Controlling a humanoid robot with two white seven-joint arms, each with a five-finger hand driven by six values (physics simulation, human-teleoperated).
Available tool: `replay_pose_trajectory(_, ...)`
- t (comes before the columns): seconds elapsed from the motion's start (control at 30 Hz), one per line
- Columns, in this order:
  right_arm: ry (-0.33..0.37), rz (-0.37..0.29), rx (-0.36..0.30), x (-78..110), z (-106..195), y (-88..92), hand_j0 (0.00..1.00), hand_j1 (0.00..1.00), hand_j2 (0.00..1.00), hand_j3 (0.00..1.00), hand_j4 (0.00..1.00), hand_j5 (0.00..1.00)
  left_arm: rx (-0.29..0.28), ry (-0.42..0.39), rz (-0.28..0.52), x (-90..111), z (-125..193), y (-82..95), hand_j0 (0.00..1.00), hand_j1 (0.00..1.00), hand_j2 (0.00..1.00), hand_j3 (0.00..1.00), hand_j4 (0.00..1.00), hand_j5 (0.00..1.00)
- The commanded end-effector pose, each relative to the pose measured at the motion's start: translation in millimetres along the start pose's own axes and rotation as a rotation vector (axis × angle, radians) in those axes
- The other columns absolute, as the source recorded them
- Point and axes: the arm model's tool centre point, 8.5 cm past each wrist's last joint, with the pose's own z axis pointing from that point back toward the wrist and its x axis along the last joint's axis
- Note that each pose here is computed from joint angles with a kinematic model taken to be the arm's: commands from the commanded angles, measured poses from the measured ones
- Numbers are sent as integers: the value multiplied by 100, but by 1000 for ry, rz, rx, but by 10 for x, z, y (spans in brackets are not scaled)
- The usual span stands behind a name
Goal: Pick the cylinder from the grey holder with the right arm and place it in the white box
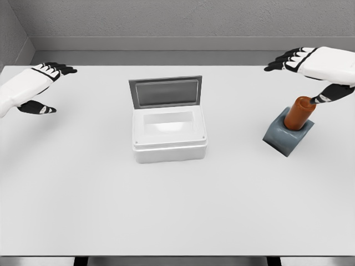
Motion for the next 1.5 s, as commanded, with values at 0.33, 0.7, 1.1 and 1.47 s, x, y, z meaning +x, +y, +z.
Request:
replay_pose_trajectory(0.33, 33, -15, 63, -84, 103, 137, 100, 100, 100, 100, 100, 100, -3, -5, 5, 18, -8, -18, 100, 100, 100, 100, 100, 100)
replay_pose_trajectory(0.7, 123, -133, 122, -398, 145, 559, 100, 100, 100, 100, 100, 100, -7, -4, 3, 14, -6, -23, 100, 100, 100, 100, 100, 100)
replay_pose_trajectory(1.1, 83, -160, 167, -373, -162, 699, 100, 100, 100, 100, 100, 100, -9, -1, 0, 6, -4, -23, 100, 100, 100, 100, 100, 100)
replay_pose_trajectory(1.47, 70, -146, 166, -351, -153, 681, 81, 81, 81, 81, 81, 81, -15, -2, 1, 8, -5, -40, 100, 100, 100, 100, 100, 100)
